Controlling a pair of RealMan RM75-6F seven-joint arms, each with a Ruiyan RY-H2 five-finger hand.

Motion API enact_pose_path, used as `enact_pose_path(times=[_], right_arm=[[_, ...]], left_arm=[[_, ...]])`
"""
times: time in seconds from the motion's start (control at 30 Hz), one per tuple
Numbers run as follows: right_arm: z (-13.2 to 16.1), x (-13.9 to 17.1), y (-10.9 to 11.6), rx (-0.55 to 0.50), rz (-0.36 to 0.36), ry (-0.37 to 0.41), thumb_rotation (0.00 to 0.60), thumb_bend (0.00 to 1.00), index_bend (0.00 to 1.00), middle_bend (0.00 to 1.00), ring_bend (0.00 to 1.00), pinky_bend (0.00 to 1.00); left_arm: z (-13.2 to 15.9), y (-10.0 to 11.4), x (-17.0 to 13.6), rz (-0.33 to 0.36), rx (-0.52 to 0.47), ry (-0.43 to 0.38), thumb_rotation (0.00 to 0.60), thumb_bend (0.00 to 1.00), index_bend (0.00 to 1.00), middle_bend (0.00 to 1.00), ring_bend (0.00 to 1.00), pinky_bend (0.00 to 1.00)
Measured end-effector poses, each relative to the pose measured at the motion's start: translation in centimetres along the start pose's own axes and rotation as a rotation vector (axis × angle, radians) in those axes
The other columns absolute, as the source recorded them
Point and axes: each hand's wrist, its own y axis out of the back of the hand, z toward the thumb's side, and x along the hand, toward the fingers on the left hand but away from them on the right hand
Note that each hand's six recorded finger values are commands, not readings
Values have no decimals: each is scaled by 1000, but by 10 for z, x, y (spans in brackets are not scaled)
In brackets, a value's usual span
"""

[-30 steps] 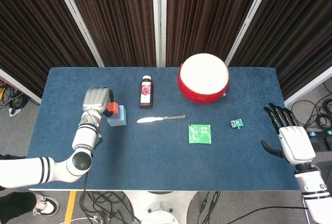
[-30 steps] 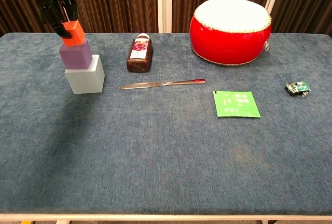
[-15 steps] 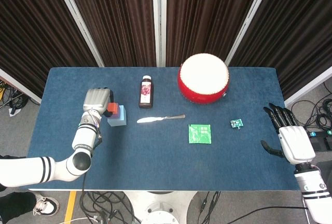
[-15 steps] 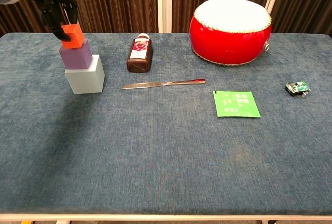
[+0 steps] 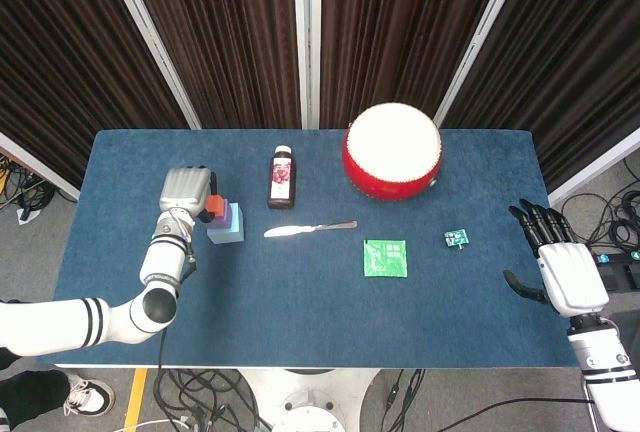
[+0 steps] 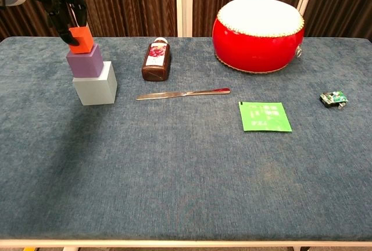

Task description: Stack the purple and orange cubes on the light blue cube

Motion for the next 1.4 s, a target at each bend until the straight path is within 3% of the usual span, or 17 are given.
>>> enact_pose_path(times=[0.37, 0.63, 0.87, 1.03, 1.23, 1.4], right_arm=[[0, -1, -1, 2, 3, -2, 600, 197, 0, 0, 0, 0], [0, -1, -1, 1, 5, -3, 600, 197, 0, 0, 0, 0], [0, -1, 0, -2, 3, -3, 600, 197, 0, 0, 0, 0], [0, -1, 1, -6, 1, -1, 600, 197, 0, 0, 0, 0], [1, 2, 4, -10, -8, 7, 600, 198, 0, 0, 0, 0], [1, 5, 6, -13, -17, 15, 600, 198, 0, 0, 0, 0]], left_arm=[[-4, -7, -1, -16, -2, 0, 600, 283, 572, 408, 335, 440], [-3, -6, -2, -18, -31, -19, 600, 210, 330, 365, 324, 427], [0, 3, -6, -3, -45, -25, 600, 171, 244, 317, 295, 402], [2, 14, -18, 18, -52, -29, 600, 157, 236, 305, 278, 383], [7, 38, -48, 97, -51, -52, 600, 138, 237, 305, 266, 341], [7, 61, -70, 246, 16, -109, 600, 134, 248, 299, 255, 329]])
